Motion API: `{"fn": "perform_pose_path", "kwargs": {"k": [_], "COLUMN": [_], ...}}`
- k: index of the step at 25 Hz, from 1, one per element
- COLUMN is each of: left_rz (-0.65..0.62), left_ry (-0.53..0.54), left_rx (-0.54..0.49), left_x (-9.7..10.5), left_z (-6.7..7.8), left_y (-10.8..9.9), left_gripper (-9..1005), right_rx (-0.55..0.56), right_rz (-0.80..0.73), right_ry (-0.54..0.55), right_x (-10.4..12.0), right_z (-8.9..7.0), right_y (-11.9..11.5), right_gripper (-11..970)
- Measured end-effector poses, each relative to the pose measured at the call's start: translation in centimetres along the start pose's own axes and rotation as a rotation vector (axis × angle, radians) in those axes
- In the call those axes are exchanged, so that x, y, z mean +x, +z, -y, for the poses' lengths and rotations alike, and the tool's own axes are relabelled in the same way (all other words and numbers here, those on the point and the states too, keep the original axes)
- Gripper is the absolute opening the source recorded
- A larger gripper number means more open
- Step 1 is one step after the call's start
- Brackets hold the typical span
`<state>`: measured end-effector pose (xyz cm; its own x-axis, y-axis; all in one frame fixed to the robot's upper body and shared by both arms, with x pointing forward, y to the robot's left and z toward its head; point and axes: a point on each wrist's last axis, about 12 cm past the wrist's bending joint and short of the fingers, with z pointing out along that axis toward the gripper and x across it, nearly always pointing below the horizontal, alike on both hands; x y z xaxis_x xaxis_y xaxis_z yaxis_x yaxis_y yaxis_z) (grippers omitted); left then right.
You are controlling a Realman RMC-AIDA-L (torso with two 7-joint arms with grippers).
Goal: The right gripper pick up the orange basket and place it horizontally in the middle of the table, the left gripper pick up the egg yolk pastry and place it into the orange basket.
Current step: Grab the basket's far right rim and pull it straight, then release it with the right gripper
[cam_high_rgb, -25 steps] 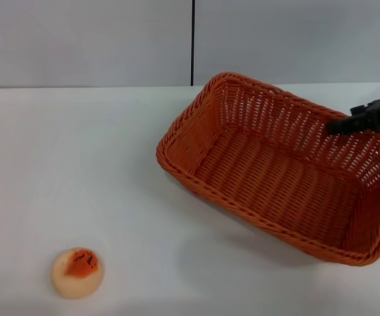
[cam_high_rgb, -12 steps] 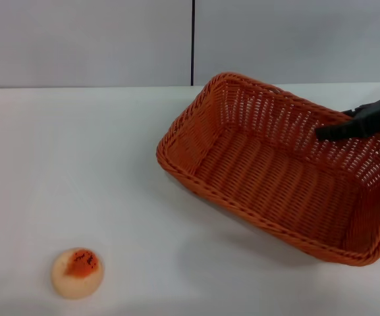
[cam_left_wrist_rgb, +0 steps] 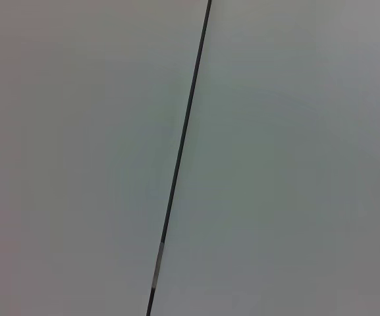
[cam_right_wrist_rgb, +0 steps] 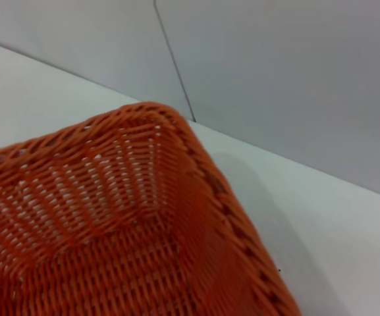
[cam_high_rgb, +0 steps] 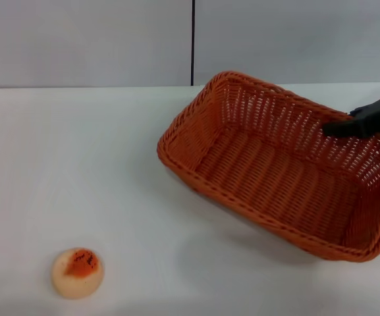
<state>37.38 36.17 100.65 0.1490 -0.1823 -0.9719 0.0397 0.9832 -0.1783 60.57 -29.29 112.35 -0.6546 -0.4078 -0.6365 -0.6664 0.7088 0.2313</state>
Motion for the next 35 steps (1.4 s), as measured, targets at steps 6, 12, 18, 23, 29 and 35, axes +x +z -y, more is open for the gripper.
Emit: {"fn": "perform_pose_path", "kwargs": {"k": [6,12,18,23,29,35], "left_rz": [0.001,0.005,-0.003,0.008,0.015,0.016], "left_ry": [-0.002,-0.002,0.002,0.006,0.006,0.009], "left_rx": [0.0,-0.002,-0.014,-0.027,-0.027,-0.024], "left_x": [0.0,-0.1,-0.2,-0.5,-0.7,-0.7], "left_z": [0.1,0.0,-0.1,-0.3,-0.2,-0.1], "left_y": [0.0,-0.7,-1.8,-3.3,-4.2,-4.5], "left_gripper": [801,801,800,799,798,798], "right_rx": [-0.009,-0.036,-0.067,-0.098,-0.129,-0.144], "right_rz": [-0.002,-0.034,-0.079,-0.116,-0.148,-0.101], "right_ry": [-0.028,-0.262,-0.495,-0.681,-0.894,-1.067], "right_x": [-0.1,-2.2,-3.7,-5.1,-5.8,-6.4], "right_z": [-0.2,-1.5,-2.9,-4.0,-5.1,-5.7], "right_y": [-0.1,-1.4,-1.5,-0.8,0.1,0.5], "right_gripper": [296,242,197,182,180,190]}}
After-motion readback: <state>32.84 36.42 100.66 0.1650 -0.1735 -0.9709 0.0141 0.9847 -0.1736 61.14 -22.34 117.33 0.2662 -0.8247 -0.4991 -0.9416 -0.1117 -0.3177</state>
